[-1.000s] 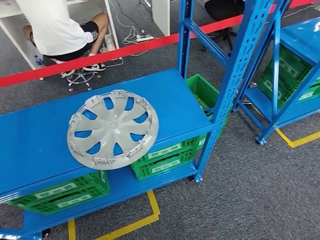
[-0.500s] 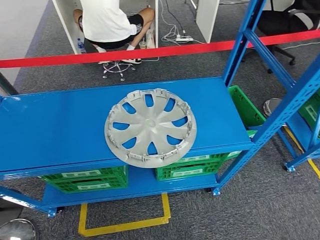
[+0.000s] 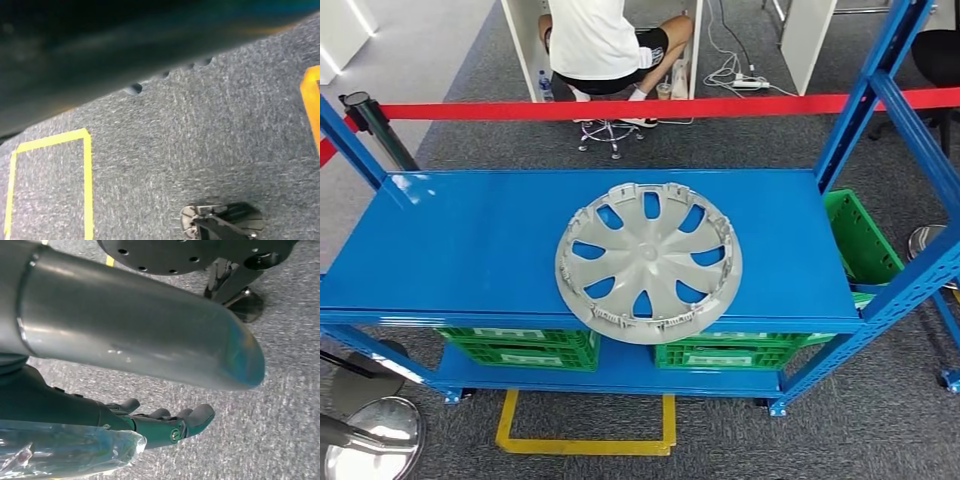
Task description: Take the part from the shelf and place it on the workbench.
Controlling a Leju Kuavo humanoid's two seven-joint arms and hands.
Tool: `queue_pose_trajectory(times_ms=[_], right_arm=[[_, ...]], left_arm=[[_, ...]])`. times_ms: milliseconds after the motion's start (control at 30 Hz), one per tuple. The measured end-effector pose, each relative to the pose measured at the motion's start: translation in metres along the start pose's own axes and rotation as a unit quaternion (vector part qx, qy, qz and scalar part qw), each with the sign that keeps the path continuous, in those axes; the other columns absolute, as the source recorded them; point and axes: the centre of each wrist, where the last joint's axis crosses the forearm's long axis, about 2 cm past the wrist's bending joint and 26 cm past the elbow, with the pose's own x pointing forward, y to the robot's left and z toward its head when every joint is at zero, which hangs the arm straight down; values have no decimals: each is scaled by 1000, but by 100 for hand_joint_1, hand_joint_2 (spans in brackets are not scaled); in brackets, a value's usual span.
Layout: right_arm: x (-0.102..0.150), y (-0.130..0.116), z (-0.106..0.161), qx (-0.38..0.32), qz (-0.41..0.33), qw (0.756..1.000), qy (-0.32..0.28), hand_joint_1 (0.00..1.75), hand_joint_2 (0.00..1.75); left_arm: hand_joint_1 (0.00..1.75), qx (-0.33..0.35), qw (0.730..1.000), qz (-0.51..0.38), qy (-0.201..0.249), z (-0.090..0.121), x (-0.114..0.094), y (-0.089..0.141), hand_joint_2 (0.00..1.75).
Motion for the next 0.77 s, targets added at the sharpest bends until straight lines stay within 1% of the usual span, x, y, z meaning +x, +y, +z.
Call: queue_pose_trajectory(times_ms=[233, 367, 400, 533, 567, 600, 700, 733, 767], right_arm=[[3, 2, 1, 1, 7, 1000, 1, 0, 0], [5, 2, 1, -4, 1, 1000, 13, 0, 175], [5, 2, 1, -4, -3, 1000, 15, 0, 175], [6, 2, 1, 3, -4, 1000, 10, 0, 175], [6, 1, 1, 5, -1, 1000, 5, 0, 175], [6, 0, 1, 6, 3, 1000, -1, 0, 131], [6, -2, -1, 4, 14, 1000, -13, 0, 0], [6, -2, -1, 4, 16, 1000, -14, 0, 0], [6, -3, -1, 3, 18, 1000, -15, 0, 0]], left_arm=[[0, 2, 1000, -3, 0, 0, 0, 1, 0], [0, 5, 1000, -9, 2, -1, 1, 1, 0], [0, 6, 1000, -12, 3, -1, 1, 1, 0], [0, -9, 1000, -14, 2, -1, 0, -1, 175], [0, -15, 1000, -12, 0, -1, 0, -2, 175], [0, -20, 1000, -11, -1, -1, 0, -2, 175], [0, -25, 1000, -9, -4, -1, 0, -2, 44], [0, -25, 1000, -11, -5, -1, 0, -2, 0], [0, -24, 1000, -11, -4, -1, 0, -2, 0]])
